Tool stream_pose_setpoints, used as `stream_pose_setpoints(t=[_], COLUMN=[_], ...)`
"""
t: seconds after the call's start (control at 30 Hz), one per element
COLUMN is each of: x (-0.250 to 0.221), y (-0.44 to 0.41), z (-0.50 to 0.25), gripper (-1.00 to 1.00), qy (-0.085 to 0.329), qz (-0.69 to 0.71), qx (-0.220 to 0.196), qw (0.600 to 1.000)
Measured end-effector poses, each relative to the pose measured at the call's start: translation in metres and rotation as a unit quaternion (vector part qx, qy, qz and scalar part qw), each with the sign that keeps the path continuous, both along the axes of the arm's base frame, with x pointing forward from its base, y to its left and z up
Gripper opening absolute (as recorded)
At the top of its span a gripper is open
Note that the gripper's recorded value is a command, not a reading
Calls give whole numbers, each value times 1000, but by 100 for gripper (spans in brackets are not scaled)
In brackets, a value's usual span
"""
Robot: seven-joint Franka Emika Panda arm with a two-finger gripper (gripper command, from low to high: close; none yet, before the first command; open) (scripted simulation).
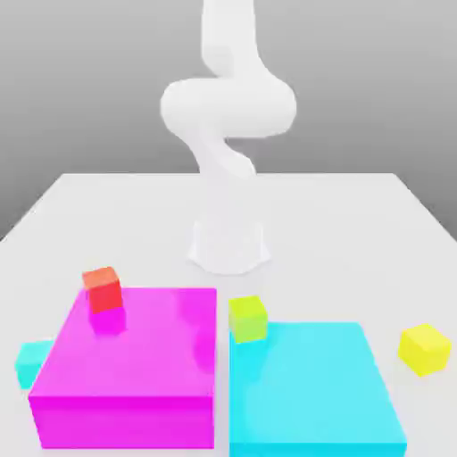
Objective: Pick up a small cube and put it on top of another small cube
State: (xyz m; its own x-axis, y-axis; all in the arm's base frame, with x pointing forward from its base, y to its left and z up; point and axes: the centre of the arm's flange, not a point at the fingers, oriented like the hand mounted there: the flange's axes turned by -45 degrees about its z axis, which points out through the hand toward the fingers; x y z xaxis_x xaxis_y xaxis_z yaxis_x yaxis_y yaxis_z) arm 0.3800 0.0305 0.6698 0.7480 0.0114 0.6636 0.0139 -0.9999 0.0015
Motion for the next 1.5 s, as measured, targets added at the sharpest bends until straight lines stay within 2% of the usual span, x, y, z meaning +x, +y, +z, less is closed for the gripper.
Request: stream_pose_setpoints(t=[0.2, 0.4, 0.57, 0.8, 0.97, 1.0, 1.23, 1.4, 1.5], x=[53, 61, 34, -47, -58, -59, -59, -59, -20], y=[80, 158, 217, 278, 285, 284, 284, 284, 248], z=[-113, -233, -332, -458, -520, -531, -533, -481, -468], gripper=[0, 0, 0, 0, 0, -100, -100, -100, -100], qy=[89, 172, 240, 335, 347, 348, 347, 347, 350], qz=[36, 77, 116, 169, 173, 174, 174, 174, 130], qx=[-17, -35, -51, -68, -68, -69, -69, -70, -75], qw=[995, 981, 962, 924, 919, 919, 919, 919, 925])
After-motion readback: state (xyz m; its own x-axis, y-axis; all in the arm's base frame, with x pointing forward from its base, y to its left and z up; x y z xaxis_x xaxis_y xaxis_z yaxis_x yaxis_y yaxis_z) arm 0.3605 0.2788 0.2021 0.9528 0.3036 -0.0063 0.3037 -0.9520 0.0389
